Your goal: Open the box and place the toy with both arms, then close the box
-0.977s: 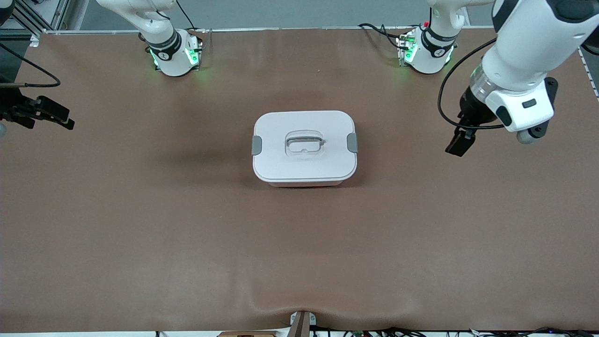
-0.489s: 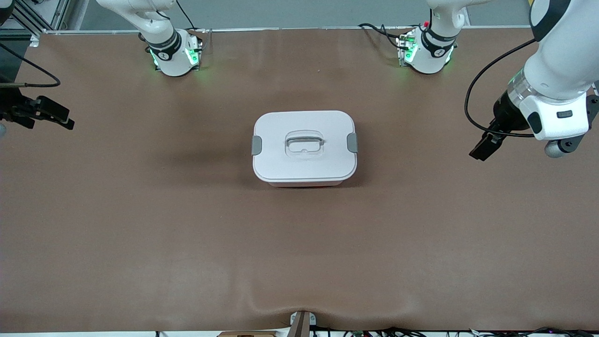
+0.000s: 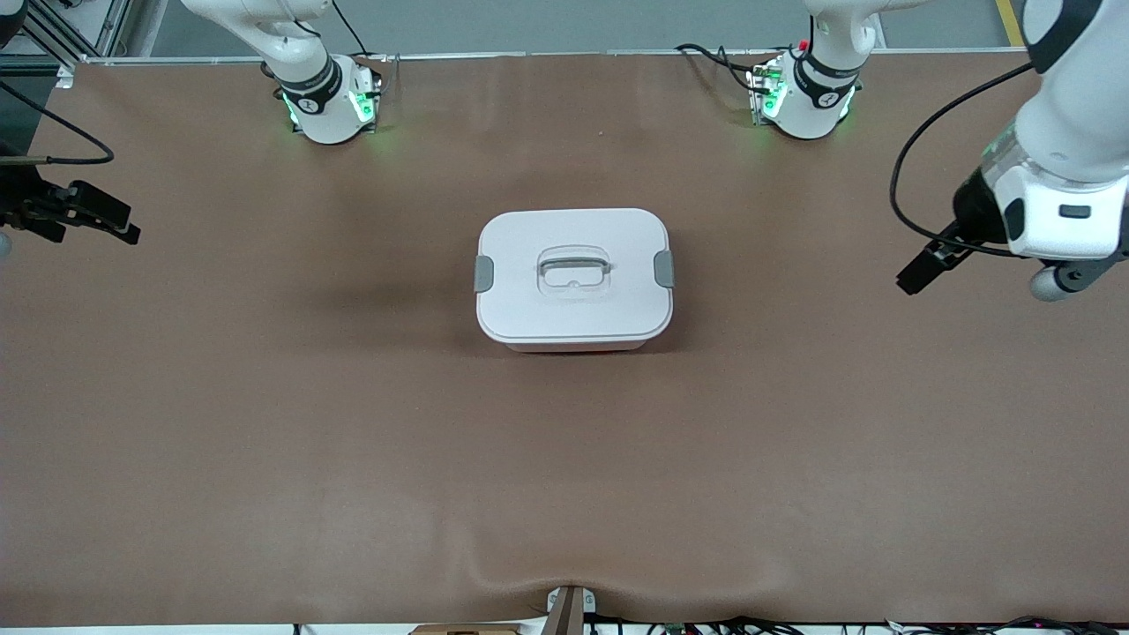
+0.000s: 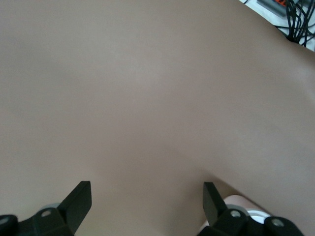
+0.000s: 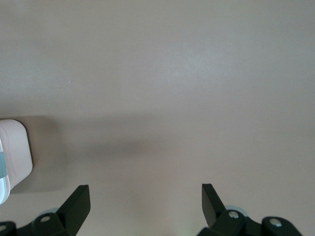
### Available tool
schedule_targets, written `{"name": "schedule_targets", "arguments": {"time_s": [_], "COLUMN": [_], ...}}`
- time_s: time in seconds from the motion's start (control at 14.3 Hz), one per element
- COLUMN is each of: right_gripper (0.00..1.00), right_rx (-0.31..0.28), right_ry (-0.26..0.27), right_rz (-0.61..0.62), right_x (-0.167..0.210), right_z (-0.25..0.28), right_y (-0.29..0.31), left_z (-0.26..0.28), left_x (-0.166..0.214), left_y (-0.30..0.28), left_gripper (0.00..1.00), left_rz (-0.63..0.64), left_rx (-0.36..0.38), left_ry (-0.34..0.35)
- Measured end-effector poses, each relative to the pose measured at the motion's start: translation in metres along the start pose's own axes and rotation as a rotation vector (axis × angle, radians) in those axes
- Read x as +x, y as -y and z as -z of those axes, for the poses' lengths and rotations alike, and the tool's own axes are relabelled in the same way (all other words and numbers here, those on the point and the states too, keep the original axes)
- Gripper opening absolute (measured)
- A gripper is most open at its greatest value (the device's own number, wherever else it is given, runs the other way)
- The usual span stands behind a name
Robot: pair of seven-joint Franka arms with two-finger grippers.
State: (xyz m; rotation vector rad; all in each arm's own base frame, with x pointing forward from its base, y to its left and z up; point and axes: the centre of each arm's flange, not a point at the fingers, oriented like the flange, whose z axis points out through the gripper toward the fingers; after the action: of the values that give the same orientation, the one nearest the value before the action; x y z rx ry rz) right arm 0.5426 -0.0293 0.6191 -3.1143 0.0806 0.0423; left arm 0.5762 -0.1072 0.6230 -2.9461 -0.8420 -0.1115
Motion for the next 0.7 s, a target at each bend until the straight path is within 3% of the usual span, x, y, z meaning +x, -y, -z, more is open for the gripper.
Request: {"name": "schedule_targets", "arguments": {"time_s": [0.42,0.7], "right_gripper": [1.00,1.00], "right_rx": [0.000,0.000], "right_ry": [0.000,0.000], "right_rz": [0.000,0.000], "right_x": [0.000,0.000], "right_z": [0.000,0.000], "right_y": [0.000,0.000], "left_z": [0.003,0.004], "left_x": [0.044,0.052], "left_y": [0.063,0.091], "left_gripper": [1.00,1.00], "left_rz": [-0.330,-0.342], "left_rx": [-0.003,-0.015], "left_ry": [0.000,0.045]}}
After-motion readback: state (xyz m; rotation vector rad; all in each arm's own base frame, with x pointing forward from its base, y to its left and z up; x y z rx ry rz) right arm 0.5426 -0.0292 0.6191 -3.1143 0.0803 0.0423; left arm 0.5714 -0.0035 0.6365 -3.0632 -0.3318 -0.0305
